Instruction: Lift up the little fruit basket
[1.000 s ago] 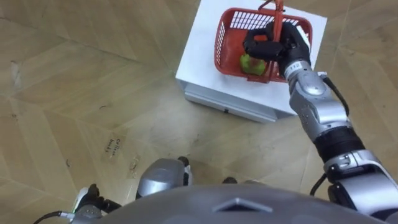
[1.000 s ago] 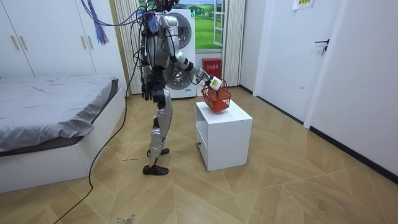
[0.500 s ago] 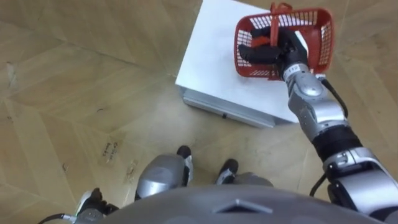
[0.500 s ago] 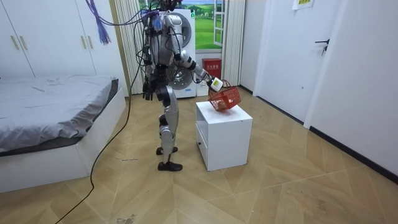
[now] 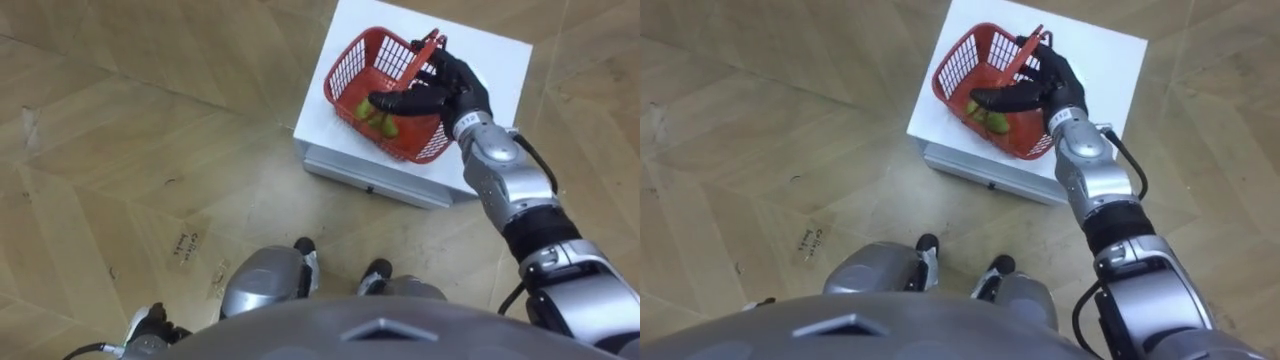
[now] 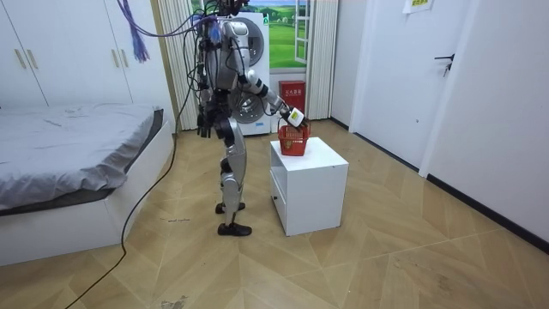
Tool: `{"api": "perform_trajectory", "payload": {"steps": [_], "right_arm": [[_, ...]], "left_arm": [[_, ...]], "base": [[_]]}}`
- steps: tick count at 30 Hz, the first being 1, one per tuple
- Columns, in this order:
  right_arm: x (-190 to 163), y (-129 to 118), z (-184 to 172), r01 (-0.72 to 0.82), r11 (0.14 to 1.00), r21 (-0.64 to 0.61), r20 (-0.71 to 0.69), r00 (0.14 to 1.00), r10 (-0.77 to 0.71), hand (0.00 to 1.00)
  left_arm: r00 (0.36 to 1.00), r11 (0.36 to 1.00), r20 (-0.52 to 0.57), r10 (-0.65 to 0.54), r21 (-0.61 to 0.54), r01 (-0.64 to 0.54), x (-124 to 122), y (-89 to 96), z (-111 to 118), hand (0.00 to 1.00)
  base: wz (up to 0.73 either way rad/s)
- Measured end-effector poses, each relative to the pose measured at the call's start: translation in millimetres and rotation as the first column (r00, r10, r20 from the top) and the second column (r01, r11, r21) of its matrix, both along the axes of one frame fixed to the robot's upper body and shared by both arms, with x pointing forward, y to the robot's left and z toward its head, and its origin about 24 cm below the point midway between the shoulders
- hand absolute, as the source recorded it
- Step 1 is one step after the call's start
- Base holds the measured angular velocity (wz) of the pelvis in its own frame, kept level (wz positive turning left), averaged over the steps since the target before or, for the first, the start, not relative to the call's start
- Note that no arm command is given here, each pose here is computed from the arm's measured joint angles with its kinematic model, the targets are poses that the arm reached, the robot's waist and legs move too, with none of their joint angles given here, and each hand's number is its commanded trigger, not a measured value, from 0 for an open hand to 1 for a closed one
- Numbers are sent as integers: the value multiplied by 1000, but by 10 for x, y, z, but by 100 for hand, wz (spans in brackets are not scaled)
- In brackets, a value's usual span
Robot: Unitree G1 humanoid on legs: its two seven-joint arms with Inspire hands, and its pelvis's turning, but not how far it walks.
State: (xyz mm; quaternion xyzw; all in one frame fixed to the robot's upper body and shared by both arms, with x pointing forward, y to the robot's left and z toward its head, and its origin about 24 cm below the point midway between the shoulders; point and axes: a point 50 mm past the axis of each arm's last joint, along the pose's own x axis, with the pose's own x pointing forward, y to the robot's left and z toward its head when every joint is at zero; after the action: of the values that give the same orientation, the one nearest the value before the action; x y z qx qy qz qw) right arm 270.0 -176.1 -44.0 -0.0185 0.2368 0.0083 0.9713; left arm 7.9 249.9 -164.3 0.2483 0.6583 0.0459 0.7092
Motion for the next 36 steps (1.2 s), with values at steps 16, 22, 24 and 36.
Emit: {"api": "perform_trajectory", "payload": {"steps": [16, 22, 24, 36], "right_arm": [[0, 9, 0, -1, 1000, 2, 1, 1000, 1, 0], [2, 15, 5, 26, 998, 59, -3, 1000, -26, 0], [-15, 10, -10, 34, 997, 69, -10, 999, -34, 0], [-275, -164, 12, 135, 987, 90, 28, 990, -138, 0]], "left_arm": [[1000, 1000, 2, -2, 1, 2, 6, 2, 2, 0], [1000, 1000, 5, 0, 7, 0, 6, 5, 3, 0], [1000, 1000, 8, 0, 19, 0, 6, 10, 5, 0], [997, 1000, 72, 14, 21, -15, 75, 7, 24, 0]], "base": [[0], [0], [0], [-3]]}}
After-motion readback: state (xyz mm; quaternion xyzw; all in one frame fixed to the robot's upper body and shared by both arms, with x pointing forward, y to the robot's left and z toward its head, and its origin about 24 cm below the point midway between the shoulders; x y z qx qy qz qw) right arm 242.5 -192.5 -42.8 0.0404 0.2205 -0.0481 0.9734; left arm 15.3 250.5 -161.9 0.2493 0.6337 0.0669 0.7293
